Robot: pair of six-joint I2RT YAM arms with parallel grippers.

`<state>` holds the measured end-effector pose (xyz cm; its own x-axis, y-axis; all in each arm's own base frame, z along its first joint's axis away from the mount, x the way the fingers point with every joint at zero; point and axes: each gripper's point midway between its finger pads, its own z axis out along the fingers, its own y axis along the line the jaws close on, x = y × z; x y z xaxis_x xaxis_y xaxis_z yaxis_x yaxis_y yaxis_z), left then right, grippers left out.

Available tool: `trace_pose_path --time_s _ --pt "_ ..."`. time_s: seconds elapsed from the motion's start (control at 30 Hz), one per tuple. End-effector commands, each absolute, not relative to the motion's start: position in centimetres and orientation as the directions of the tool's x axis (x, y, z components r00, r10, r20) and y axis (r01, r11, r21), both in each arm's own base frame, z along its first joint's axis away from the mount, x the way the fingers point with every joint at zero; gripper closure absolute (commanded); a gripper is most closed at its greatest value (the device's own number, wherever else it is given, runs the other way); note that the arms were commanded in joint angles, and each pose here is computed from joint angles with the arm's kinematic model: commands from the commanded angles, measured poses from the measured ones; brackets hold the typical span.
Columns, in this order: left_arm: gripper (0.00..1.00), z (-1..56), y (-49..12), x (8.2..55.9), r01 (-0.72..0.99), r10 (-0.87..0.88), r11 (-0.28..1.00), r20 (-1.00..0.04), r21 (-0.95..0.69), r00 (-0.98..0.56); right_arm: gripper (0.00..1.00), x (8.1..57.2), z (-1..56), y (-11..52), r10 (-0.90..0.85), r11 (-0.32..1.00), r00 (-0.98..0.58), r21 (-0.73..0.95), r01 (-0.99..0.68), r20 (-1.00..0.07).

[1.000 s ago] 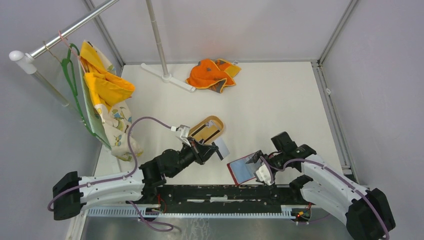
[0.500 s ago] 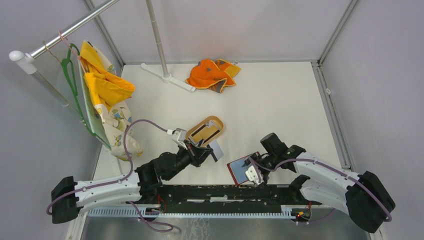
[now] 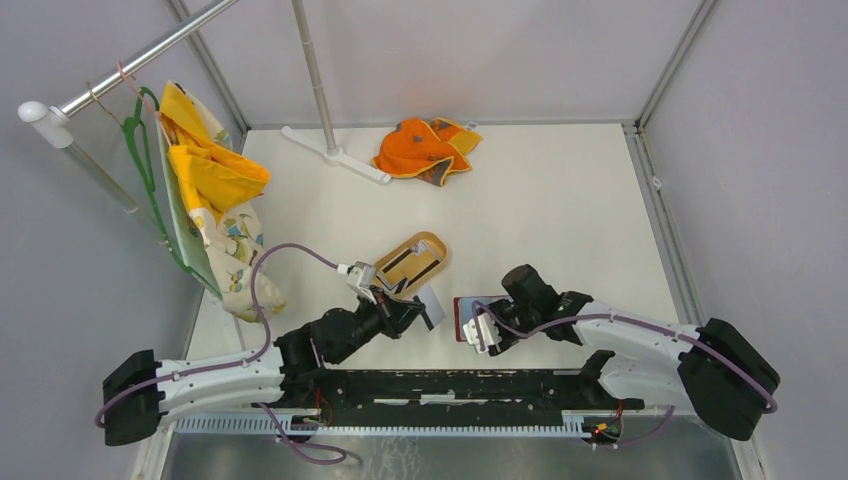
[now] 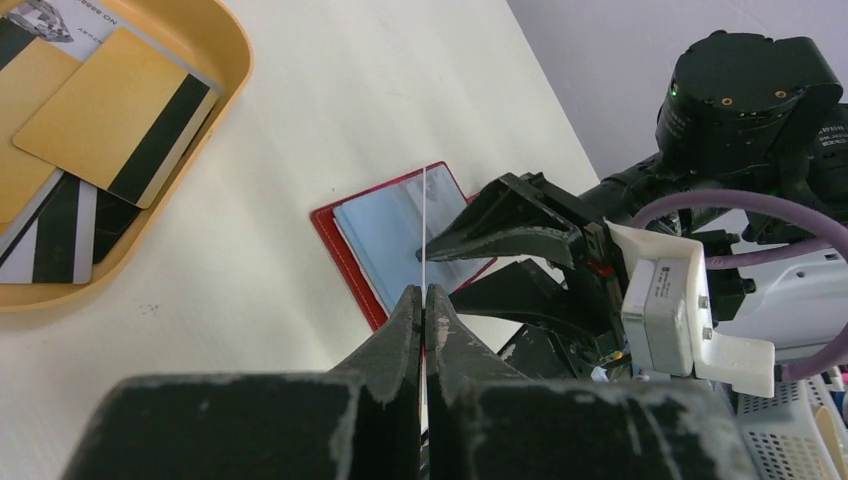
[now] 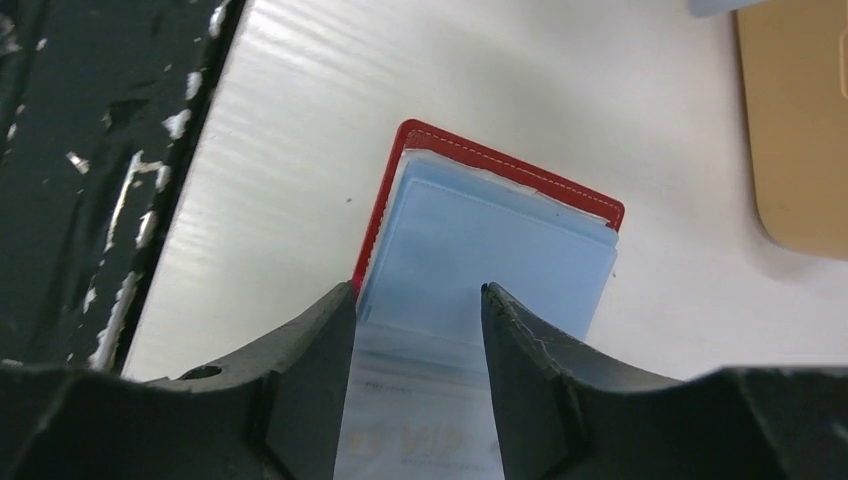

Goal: Put the credit cards into the card holder
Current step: Move the card holder to the center of the board.

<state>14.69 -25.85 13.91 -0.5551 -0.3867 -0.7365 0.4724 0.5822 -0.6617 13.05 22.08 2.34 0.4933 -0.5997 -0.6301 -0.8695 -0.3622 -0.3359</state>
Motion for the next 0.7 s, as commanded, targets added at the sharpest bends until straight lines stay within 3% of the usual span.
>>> trace_pose_path --time_s 0.0,0.07,0.17,0.37,0.47,0.67 --pt "0.98 16.0 -26.7 14.6 0.477 -0.462 0.498 -0.687 -0.724 -0.561 0.41 15.6 5.5 24.6 -0.615 -0.237 0.421 -0.353 -0.905 -0.667" --pt "0.98 15.9 -27.1 14.4 0.482 -0.464 0.480 -0.678 -0.733 -0.570 0.35 14.5 6.2 24.1 -0.588 -0.311 0.453 -0.330 -0.891 -0.670" --pt "0.98 16.3 -28.2 14.3 0.500 -0.456 0.455 -0.675 -0.737 -0.580 0.32 15.3 7.4 21.9 -0.603 -0.305 0.447 -0.327 -0.894 -0.661" --pt "0.98 16.2 -31.8 14.3 0.533 -0.368 0.431 -0.681 -0.728 -0.633 0.32 19.9 8.5 16.2 -0.713 -0.050 0.296 -0.375 -0.926 -0.635" --pt "0.98 16.1 -33.1 14.7 0.523 -0.366 0.387 -0.647 -0.759 -0.669 0.33 20.8 7.9 14.3 -0.752 0.026 0.211 -0.347 -0.937 -0.625" --pt "0.98 14.4 -35.5 15.8 0.441 -0.361 0.367 -0.563 -0.819 -0.744 0.46 19.4 5.3 12.4 -0.792 0.005 0.118 -0.200 -0.980 -0.599"
